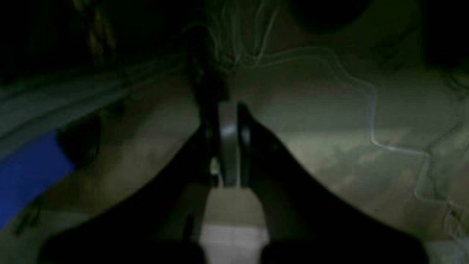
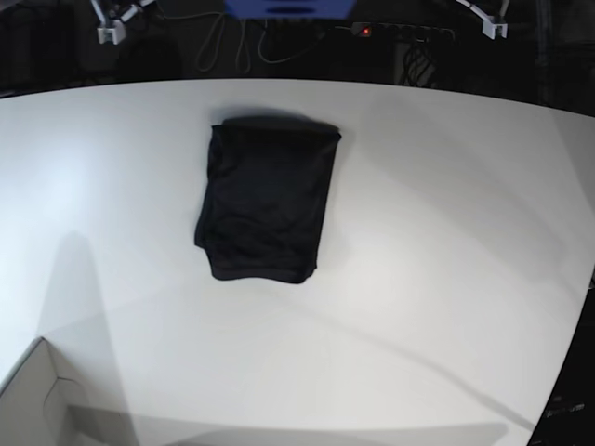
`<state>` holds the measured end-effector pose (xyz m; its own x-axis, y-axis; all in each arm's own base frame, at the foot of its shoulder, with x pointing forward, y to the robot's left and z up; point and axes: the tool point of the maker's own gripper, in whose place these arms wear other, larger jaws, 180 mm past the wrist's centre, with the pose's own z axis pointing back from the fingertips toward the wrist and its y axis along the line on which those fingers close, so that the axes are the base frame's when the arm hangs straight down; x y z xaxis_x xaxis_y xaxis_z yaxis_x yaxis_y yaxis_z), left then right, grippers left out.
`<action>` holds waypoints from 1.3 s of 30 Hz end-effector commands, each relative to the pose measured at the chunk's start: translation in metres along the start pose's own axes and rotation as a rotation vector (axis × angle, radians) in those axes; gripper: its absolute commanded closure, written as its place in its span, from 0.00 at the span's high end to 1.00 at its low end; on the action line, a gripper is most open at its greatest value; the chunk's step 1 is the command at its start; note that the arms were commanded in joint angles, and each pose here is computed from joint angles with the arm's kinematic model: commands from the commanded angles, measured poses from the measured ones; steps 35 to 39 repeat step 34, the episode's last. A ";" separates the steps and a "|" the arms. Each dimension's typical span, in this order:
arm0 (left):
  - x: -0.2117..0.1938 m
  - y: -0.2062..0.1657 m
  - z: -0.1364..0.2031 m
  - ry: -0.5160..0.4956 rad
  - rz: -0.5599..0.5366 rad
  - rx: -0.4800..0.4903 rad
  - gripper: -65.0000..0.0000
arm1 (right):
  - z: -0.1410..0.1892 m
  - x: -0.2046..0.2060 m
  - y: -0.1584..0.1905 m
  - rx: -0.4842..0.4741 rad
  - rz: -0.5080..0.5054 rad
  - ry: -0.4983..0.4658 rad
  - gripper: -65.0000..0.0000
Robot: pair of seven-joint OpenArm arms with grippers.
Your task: Layout the t-shirt on the table in an organized manner, then fold the t-shirt properly
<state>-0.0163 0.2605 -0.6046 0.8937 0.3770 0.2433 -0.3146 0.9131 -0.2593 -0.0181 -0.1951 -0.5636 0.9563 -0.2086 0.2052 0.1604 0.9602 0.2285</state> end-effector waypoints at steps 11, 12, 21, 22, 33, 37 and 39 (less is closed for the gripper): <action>0.004 -0.028 -0.048 -0.017 -0.080 0.124 0.00 | -0.065 -0.064 0.029 -0.062 -0.081 -0.104 0.00; 0.004 -0.034 -0.052 -0.016 -0.087 0.128 0.00 | -0.066 -0.069 0.022 -0.110 0.001 -0.096 0.00; 0.005 -0.074 -0.073 -0.019 -0.123 0.153 0.00 | -0.047 -0.034 -0.060 -0.498 0.446 -0.108 0.00; 0.003 -0.077 -0.074 -0.012 -0.135 0.146 0.00 | -0.046 -0.033 -0.062 -0.504 0.448 -0.107 0.00; 0.007 -0.086 -0.078 -0.016 -0.147 0.132 0.00 | -0.054 -0.015 -0.063 -0.516 0.430 -0.095 0.00; 0.007 -0.085 -0.077 -0.017 -0.148 0.133 0.00 | -0.058 -0.012 -0.059 -0.510 0.425 -0.098 0.00; 0.007 -0.085 -0.077 -0.017 -0.148 0.133 0.00 | -0.058 -0.012 -0.059 -0.510 0.425 -0.098 0.00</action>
